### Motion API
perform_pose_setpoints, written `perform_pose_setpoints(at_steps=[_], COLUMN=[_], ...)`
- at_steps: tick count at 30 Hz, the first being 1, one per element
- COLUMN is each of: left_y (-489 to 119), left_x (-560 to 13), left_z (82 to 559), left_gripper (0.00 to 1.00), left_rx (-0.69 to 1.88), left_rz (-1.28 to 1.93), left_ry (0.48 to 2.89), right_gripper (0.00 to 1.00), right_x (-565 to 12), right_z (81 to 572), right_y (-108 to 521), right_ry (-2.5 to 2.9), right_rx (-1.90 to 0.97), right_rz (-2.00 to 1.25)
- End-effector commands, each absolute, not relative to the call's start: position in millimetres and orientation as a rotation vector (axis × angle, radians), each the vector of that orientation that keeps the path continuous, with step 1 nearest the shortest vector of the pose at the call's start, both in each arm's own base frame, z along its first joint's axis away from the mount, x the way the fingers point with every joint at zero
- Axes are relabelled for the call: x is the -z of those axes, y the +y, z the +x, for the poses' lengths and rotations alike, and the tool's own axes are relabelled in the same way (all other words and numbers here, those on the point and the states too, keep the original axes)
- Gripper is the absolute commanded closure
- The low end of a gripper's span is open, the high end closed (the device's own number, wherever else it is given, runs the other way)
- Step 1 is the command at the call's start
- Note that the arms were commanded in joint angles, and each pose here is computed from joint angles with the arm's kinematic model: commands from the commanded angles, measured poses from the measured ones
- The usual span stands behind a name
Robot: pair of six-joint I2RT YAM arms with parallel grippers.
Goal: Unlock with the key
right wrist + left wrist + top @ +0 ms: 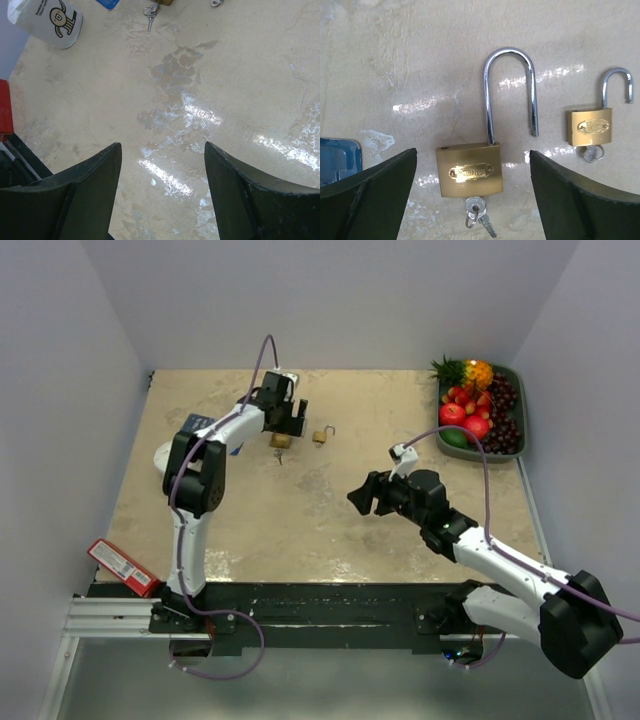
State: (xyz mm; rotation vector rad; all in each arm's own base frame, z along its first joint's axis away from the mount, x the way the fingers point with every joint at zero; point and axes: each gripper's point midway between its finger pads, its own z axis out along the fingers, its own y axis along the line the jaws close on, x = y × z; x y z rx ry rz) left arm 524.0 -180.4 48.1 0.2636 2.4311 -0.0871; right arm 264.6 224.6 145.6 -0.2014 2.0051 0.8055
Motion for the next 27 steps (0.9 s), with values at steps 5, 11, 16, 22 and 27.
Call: perform_pose_setpoints(at_steps=[5,11,16,22,27], left_y=[-186,-177,-149,-120,-104], left_x=[-161,-218,-236,-285,-304], left_z=[524,489,461,410,382], left_gripper=[0.01,0.01,0.01,0.01,0.01], left_rx=[0.157,0.283,0.362,0.377,0.337], left_rz=[0.220,0.133,0.013,-0.042,-0.085], left_ry=[2.098,1.868,1.801,1.591,1.536], right_gripper=[0.29,0.28,0.28,0.28,0.28], right_x=[-173,-181,-195,-220,-255], right_z=[290,310,326,329,321], right_y=[224,203,173,138,113], right_ry=[1.904,1.871,1.838,1.792,1.677], right_rx=[-0.814,-0.798,-0.712,-0.549,-0.449], right_rz=[-0.154,-0.062,-0.007,0.050,0.091])
